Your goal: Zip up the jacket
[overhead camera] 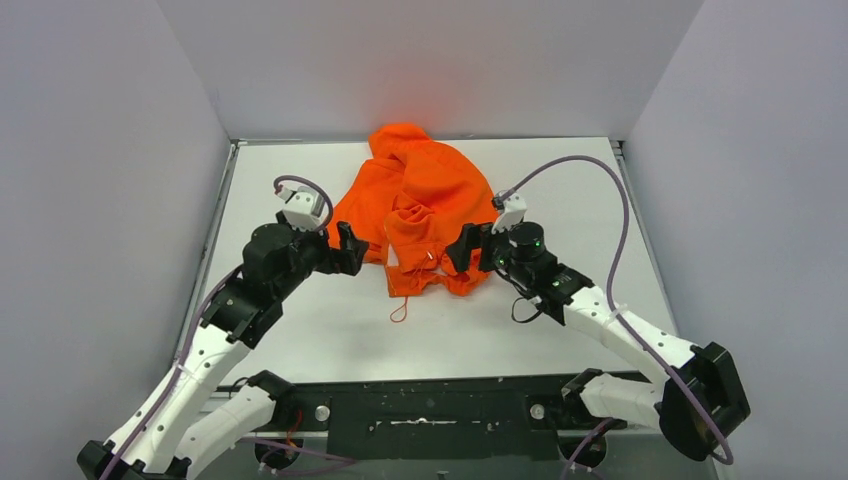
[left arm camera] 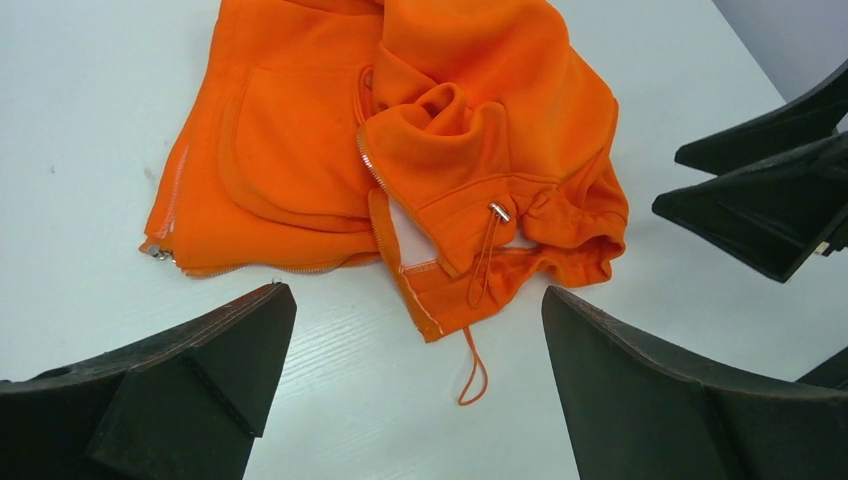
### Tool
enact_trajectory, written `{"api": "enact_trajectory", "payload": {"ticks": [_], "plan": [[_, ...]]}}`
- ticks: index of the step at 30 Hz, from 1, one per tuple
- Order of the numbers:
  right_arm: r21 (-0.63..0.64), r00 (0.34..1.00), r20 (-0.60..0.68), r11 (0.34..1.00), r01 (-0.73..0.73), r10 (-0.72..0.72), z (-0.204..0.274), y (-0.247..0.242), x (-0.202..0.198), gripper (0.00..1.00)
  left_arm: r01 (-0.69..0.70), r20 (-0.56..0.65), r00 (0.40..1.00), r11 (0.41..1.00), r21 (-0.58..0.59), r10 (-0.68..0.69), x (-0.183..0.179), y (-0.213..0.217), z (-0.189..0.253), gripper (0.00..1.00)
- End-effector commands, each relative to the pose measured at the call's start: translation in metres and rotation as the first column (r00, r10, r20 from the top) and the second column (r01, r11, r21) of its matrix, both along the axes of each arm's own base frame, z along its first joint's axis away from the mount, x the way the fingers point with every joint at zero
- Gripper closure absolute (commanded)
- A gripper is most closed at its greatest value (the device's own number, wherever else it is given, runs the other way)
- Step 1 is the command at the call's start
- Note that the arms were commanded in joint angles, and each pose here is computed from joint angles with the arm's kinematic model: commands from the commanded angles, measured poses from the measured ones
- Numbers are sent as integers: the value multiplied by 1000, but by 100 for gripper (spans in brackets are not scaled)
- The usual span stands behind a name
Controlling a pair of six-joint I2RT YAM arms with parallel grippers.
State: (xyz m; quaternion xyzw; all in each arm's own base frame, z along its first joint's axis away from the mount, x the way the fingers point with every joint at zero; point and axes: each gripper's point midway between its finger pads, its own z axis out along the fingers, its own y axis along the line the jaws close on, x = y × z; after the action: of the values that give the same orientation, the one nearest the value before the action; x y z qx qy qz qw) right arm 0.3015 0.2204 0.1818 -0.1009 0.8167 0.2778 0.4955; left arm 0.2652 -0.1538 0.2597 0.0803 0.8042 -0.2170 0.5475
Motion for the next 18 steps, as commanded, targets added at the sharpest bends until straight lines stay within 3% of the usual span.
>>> {"api": "enact_trajectory", "payload": {"ticks": [1,7,18], "plan": [[-67,969,53,967,246,-243,-1,-15,13,0,-64,71,995,997,-42,67,-1,14,20,3],[18,958,-35,958,286,-285,-17,-1,-2,1,-61,86,994,996,-65,67,-3,15,23,3],[-114,847,-139,858,501,-513,-92,-11,1,1,-29,57,998,997,-65,33,-3,8,16,3]]}}
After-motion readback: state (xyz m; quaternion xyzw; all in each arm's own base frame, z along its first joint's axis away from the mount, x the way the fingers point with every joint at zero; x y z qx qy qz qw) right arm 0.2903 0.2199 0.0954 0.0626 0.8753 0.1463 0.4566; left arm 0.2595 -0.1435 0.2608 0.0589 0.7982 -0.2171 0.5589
